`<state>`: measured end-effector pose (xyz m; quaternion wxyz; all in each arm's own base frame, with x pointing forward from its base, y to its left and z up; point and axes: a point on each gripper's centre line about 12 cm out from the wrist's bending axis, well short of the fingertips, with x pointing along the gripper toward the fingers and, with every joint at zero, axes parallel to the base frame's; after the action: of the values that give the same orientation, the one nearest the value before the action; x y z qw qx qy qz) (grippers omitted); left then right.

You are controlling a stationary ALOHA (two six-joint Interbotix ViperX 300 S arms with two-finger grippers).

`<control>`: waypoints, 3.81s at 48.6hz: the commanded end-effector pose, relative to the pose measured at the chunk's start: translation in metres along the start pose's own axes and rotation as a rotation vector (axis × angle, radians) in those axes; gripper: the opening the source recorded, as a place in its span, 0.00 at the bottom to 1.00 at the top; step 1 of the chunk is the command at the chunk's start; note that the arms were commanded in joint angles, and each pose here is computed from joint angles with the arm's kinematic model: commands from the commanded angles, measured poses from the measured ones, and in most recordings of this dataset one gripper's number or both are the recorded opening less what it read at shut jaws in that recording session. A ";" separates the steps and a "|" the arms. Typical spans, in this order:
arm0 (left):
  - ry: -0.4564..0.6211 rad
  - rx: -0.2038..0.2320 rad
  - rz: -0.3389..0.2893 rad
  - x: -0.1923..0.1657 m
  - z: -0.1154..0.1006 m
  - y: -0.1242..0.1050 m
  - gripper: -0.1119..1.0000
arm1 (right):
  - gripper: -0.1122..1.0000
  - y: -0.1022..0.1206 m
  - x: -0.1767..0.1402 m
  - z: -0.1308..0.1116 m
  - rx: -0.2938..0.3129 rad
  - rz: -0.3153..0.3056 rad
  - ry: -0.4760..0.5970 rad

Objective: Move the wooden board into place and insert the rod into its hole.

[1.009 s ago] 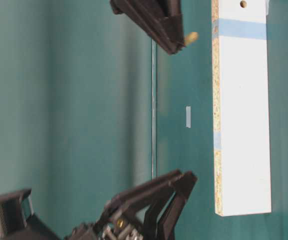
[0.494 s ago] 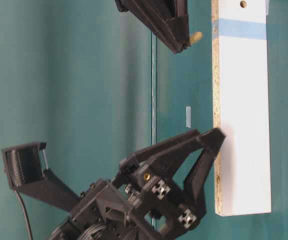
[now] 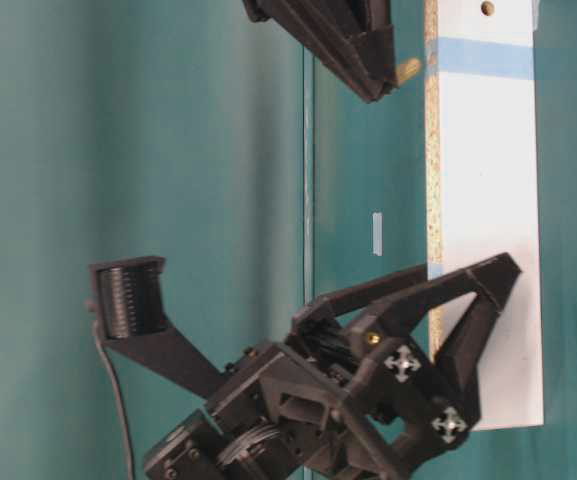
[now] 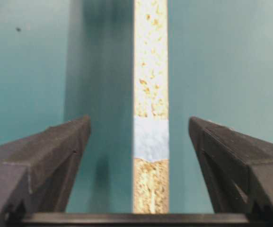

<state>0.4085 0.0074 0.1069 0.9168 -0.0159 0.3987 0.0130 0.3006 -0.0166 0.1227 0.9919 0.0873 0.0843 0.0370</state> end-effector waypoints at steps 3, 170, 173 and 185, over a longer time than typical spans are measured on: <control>-0.031 0.007 -0.003 -0.003 0.011 -0.002 0.85 | 0.20 0.000 0.000 0.002 -0.001 0.000 -0.016; -0.021 0.004 -0.006 -0.006 0.021 -0.002 0.30 | 0.65 0.004 -0.014 -0.008 -0.046 -0.067 0.274; -0.024 0.004 -0.006 -0.006 0.022 -0.002 0.30 | 0.66 0.006 -0.015 0.001 -0.053 -0.066 0.248; -0.021 0.002 -0.006 -0.006 0.021 -0.002 0.30 | 0.66 0.011 -0.019 0.036 -0.078 -0.067 0.159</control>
<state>0.4125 0.0045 0.1086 0.9106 -0.0168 0.4128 0.0093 0.2841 -0.0135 0.1446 0.9805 0.0455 0.1906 0.0141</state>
